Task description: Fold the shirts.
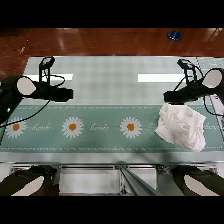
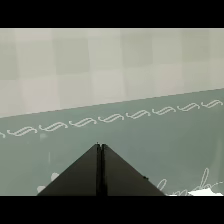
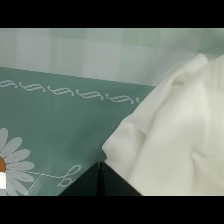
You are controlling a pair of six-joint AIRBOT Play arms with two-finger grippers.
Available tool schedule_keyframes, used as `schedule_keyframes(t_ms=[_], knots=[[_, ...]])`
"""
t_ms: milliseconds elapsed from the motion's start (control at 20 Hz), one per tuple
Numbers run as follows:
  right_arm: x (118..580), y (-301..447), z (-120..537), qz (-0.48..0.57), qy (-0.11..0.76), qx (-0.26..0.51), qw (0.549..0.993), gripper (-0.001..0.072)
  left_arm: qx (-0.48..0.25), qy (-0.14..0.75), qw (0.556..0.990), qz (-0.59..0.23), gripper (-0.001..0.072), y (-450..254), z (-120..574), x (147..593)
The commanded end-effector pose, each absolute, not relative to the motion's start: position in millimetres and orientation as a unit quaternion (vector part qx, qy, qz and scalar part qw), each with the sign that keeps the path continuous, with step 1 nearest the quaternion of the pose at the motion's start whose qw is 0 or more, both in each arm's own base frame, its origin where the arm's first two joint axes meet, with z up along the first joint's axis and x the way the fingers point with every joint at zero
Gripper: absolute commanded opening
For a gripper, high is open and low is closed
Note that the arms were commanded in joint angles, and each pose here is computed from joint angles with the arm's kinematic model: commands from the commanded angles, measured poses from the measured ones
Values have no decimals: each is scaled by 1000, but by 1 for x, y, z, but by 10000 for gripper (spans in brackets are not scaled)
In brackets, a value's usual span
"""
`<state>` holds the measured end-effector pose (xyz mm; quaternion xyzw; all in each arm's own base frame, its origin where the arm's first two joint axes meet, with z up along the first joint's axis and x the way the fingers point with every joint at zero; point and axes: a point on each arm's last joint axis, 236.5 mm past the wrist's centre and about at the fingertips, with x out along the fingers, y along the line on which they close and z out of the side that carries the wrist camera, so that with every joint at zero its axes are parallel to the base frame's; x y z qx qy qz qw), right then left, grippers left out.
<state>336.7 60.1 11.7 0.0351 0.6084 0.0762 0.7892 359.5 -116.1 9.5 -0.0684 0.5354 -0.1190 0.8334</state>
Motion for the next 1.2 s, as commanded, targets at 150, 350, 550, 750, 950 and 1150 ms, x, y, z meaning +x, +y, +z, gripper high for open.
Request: schedule_keyframes(t_ms=[150, 350, 550, 750, 950, 1150], knots=[[337, 60, 12, 76, 608, 35, 789, 30, -68, 535, 833, -119, 17, -116, 9, 360], [337, 60, 12, 77, 608, 35, 789, 30, -68, 535, 834, -119, 17, -116, 9, 360], [337, 60, 12, 76, 608, 35, 789, 30, -68, 536, 833, -119, 17, -116, 9, 359], [358, 61, 18, 74, 571, 39, 816, 31, -69, 529, 837, -119, 18, -116, 11, 363], [387, 60, 52, 68, 518, 47, 852, 413, -64, 513, 848, -118, 508, -112, 32, 374], [336, -26, 122, -63, 521, -35, 851, 412, -72, 511, 852, -93, 508, -74, 92, 375]])
